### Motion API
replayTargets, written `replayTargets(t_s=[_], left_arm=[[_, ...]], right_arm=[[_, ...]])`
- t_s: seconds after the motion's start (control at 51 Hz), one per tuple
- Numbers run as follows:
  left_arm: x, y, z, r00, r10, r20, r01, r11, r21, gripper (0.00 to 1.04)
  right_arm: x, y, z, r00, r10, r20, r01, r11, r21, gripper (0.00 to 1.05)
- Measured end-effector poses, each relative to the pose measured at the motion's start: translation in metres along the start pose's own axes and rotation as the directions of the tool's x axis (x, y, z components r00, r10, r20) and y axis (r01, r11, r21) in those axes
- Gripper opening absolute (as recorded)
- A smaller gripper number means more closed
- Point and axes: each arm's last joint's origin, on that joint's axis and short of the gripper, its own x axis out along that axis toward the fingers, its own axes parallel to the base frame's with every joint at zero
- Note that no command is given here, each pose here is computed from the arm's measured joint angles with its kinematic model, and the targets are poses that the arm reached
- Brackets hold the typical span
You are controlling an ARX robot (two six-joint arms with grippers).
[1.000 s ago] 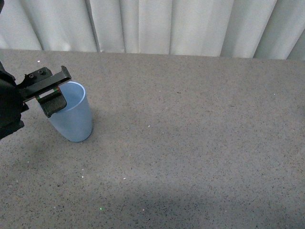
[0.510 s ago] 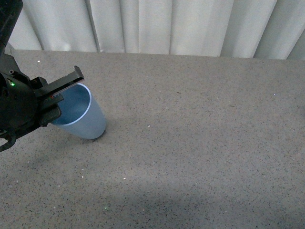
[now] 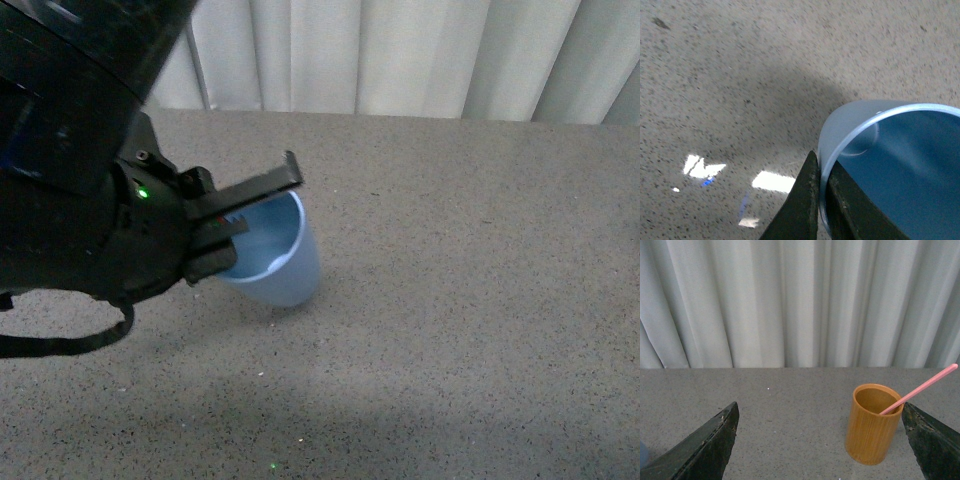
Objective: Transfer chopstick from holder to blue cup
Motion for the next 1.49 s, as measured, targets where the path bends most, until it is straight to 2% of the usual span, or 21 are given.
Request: replayTargets(t_s=[0.176, 0.373, 0.667, 0.902, 1.49], left_arm=[[-0.004, -0.027, -0.025, 0.998, -0.044, -0.034, 0.046, 0.997, 0.066, 0.04], [0.000, -0.043, -0.033, 0.998, -0.050, -0.037, 0.052, 0.998, 0.043, 0.04], [0.014, -0.066, -0.027, 0.999, -0.048, -0.014, 0.048, 0.998, -0.045, 0.04], [0.031, -0.079, -0.017, 1.000, -0.029, -0.008, 0.029, 0.998, -0.052, 0.04], [0.046, -0.091, -0.020, 1.000, -0.018, -0.017, 0.017, 0.999, -0.030, 0.04]], right_arm=[[0.000, 0.000, 0.000, 1.000, 0.000, 0.000, 0.000, 1.000, 0.000, 0.95], [0.000, 0.000, 0.000, 1.000, 0.000, 0.000, 0.000, 1.000, 0.000, 0.95], [0.000, 0.000, 0.000, 1.000, 0.000, 0.000, 0.000, 1.000, 0.000, 0.95], [0.000, 0.000, 0.000, 1.000, 0.000, 0.000, 0.000, 1.000, 0.000, 0.95], [0.000, 0.000, 0.000, 1.000, 0.000, 0.000, 0.000, 1.000, 0.000, 0.95]])
